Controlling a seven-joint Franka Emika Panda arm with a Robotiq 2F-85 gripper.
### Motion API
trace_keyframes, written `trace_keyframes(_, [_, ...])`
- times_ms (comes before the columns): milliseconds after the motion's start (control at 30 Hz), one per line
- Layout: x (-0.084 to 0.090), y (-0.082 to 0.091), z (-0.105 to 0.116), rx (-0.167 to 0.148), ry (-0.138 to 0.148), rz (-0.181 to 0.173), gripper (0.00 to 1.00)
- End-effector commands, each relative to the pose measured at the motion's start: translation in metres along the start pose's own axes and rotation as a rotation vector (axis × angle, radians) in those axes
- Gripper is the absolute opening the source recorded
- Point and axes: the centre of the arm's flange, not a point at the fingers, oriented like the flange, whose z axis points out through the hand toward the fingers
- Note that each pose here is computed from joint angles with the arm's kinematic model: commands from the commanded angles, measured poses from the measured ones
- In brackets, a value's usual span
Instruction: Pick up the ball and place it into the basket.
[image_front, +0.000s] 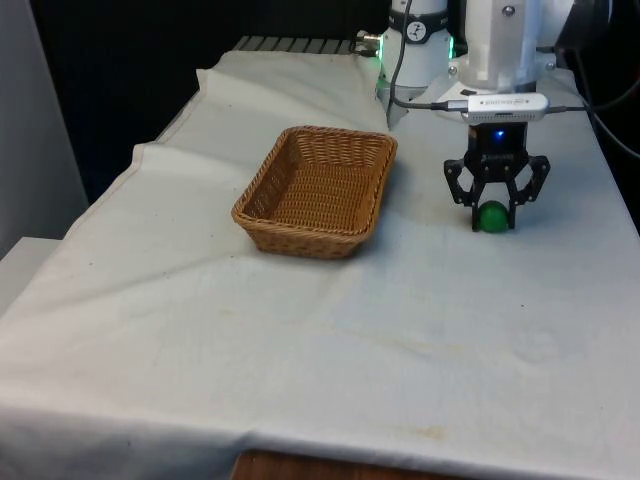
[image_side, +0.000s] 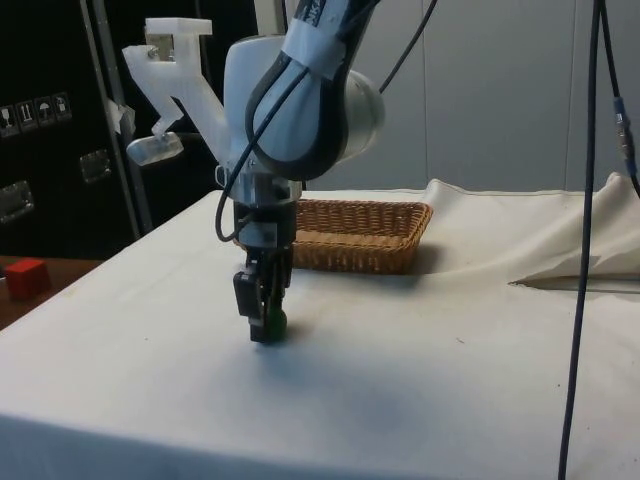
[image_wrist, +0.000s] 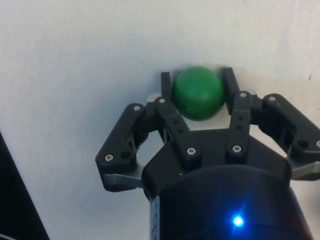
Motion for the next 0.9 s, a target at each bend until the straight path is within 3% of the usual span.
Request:
trace_keyframes(0, [0.001, 0.000, 0.001, 0.000, -0.001, 0.001, 0.01])
trace_keyframes(133, [0.001, 0.000, -0.009, 0.003, 0.003, 0.000, 0.01])
trace_keyframes(167, [0.001, -0.001, -0.002, 0.002, 0.005, 0.000, 0.01])
trace_keyframes(200, [0.001, -0.001, -0.015, 0.007, 0.005, 0.000, 0.01])
trace_keyframes(867, [0.000, 0.000, -0.077, 0.051, 0.024, -0.007, 0.01])
